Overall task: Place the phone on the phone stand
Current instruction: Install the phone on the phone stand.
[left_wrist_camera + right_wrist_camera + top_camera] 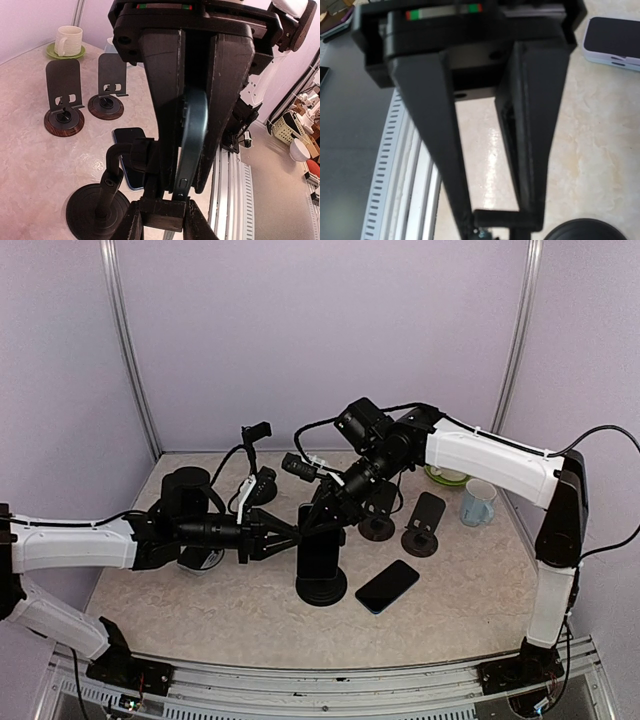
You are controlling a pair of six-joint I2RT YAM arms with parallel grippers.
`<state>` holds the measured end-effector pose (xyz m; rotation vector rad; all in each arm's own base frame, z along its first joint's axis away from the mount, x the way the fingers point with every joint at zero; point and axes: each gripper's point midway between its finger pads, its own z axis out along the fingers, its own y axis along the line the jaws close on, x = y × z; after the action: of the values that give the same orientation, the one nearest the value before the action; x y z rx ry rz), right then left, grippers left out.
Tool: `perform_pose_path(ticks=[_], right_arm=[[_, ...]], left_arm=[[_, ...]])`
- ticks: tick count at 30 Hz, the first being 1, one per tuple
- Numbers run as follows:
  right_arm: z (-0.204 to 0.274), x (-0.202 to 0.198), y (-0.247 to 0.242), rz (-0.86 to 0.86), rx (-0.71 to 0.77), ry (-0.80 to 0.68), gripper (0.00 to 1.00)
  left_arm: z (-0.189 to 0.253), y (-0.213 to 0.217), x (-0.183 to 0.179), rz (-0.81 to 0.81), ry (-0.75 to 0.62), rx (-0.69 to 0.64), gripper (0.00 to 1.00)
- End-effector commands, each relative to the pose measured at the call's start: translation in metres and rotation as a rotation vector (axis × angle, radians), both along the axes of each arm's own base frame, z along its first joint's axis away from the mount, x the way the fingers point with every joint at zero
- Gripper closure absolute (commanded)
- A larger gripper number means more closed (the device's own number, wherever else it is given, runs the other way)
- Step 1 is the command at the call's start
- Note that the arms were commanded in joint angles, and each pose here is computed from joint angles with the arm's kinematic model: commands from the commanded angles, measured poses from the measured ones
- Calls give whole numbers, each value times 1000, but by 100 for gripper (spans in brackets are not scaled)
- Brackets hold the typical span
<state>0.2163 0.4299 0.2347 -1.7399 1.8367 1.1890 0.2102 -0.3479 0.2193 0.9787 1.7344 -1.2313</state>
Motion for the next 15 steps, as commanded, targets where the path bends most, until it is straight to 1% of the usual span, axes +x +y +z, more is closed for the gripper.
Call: perform_pose_path(ticks=[1,2,4,7,10,13,15], right_arm=[[-85,38,-42,-183,-320,75,100],[-85,37,-42,-184,-321,77,100],[-85,37,-42,-181,-321,79,100],[-83,34,-42,-173,-313,77,100],[-76,30,-41,-159,-290,65,100],[-72,29,-41,-158,-286,54,100],[-71,29,-41,-157,-284,51,100]], left_arm=[[27,-8,-25,-68,-111,-53,82],[27,-9,-27,-73,-116,-54,81],[27,-10,-30,-81,-116,-57,74],[26,-7,-30,-79,-116,-68,51],[29,1,-25,-65,-100,-95,36],[35,10,-22,-53,-101,-125,25],[37,15,-20,-36,-105,-128,21]])
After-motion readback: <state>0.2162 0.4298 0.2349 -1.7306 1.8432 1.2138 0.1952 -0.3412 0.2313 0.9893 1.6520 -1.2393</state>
